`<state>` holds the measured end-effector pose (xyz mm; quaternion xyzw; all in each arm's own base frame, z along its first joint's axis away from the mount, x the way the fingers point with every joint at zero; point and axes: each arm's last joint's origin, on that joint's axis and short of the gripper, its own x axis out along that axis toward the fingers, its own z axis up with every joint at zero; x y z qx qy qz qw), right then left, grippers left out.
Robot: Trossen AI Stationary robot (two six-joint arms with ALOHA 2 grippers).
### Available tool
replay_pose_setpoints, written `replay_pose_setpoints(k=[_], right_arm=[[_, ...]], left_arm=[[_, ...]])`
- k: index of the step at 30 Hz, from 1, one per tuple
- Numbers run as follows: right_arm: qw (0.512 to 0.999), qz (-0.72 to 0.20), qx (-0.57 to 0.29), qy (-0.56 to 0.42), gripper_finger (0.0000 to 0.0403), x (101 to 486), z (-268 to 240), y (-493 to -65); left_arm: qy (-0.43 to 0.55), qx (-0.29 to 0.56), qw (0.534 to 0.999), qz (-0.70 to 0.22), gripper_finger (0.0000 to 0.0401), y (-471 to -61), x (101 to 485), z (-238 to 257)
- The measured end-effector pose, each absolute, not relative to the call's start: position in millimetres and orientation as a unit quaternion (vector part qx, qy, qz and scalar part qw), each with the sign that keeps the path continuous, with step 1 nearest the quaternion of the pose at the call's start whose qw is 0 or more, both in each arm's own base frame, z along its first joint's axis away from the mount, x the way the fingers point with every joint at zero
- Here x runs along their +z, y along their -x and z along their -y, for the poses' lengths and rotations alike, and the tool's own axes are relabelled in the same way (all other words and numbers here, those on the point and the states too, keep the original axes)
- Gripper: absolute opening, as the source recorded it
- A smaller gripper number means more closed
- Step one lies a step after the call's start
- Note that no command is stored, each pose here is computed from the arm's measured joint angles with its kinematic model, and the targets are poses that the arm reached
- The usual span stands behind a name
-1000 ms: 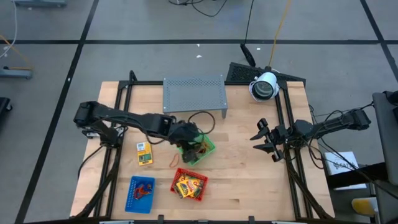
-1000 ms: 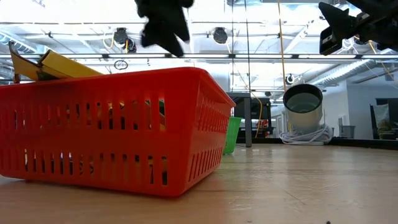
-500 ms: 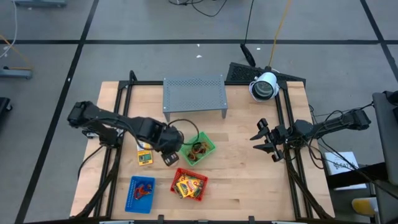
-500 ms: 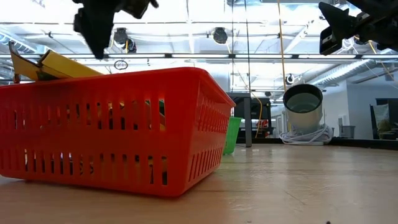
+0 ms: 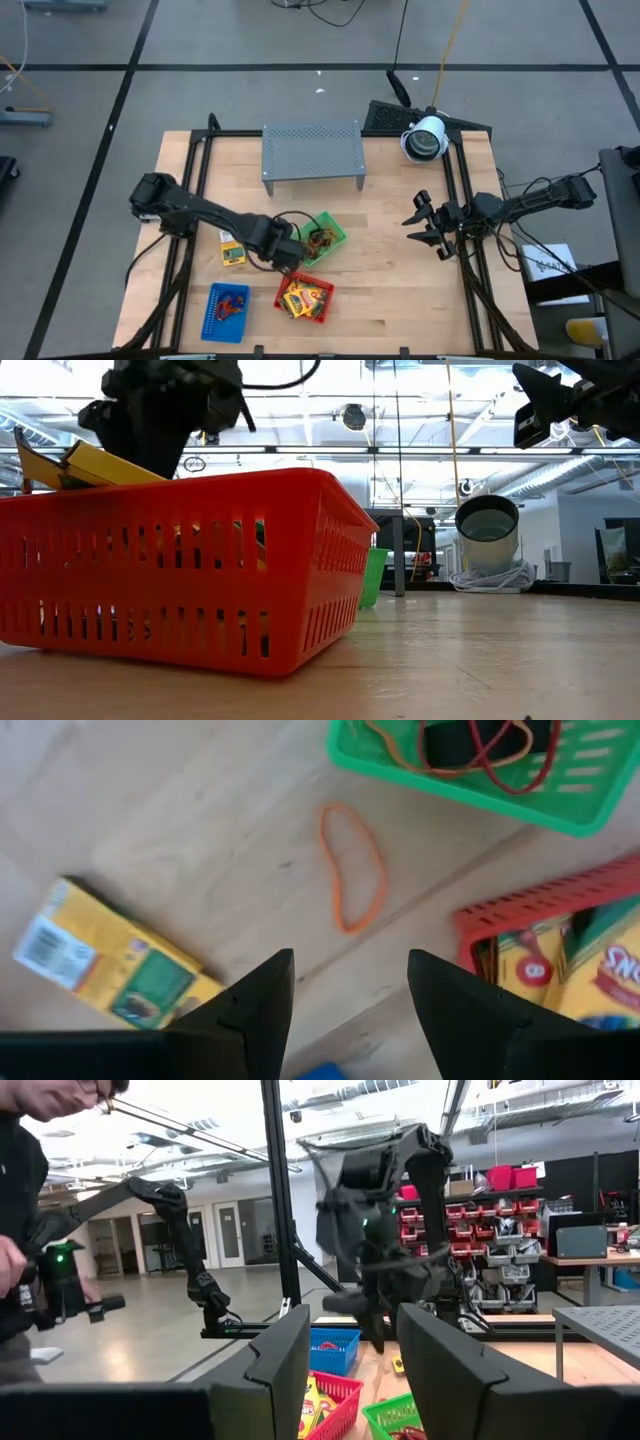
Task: Pick & Place Office Desk Supplies
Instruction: Put the orange rubber band into the green basket
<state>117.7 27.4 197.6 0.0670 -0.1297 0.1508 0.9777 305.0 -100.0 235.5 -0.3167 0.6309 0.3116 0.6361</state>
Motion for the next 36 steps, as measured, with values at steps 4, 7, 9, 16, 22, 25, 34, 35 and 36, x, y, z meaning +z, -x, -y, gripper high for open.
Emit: replay_pose_setpoints(k=[4,7,9,16,22,25,34,35,36], right_arm=[[0.978,0.13,0.151,-0.067,0.0141,197.6,-27.4,-117.7],[0.978,0.13,0.151,-0.067,0.0141,197.6,-27.4,-117.7],[0.978,0.13,0.151,-0.067,0.0141,197.6,-27.4,-117.7],[0.978,0.129,0.151,-0.067,0.0141,197.5,-27.4,-117.8],[0.978,0.13,0.151,-0.067,0.0141,197.5,-27.4,-117.8],[0.978,0.13,0.151,-0.067,0.0141,197.6,-27.4,-117.8],[0.978,0.13,0.151,-0.067,0.0141,197.6,-27.4,-117.8],[0.978,0.13,0.151,-0.067,0.0141,197.6,-27.4,-117.7],[0.978,0.13,0.151,-0.067,0.0141,197.6,-27.4,-117.7]], left_arm=[[0.336,0.331,0.625,-0.622,0.0207,-312.5,221.9,107.9],[0.335,0.337,0.622,-0.623,0.0207,-317.1,211.8,112.3],[0.333,0.338,0.621,-0.624,0.0207,-319.0,205.7,113.7],[0.364,0.33,0.622,-0.61,0.0207,-317.2,175.7,114.3],[0.368,0.343,0.614,-0.609,0.0207,-312.3,166.7,114.1],[0.359,0.366,0.615,-0.599,0.0207,-311.4,166.5,109.3],[0.355,0.383,0.616,-0.59,0.0207,-312.9,166.5,100.9],[0.354,0.386,0.613,-0.591,0.0207,-312.4,166.5,100.1],[0.353,0.389,0.612,-0.591,0.0207,-311.9,166.6,99.8]])
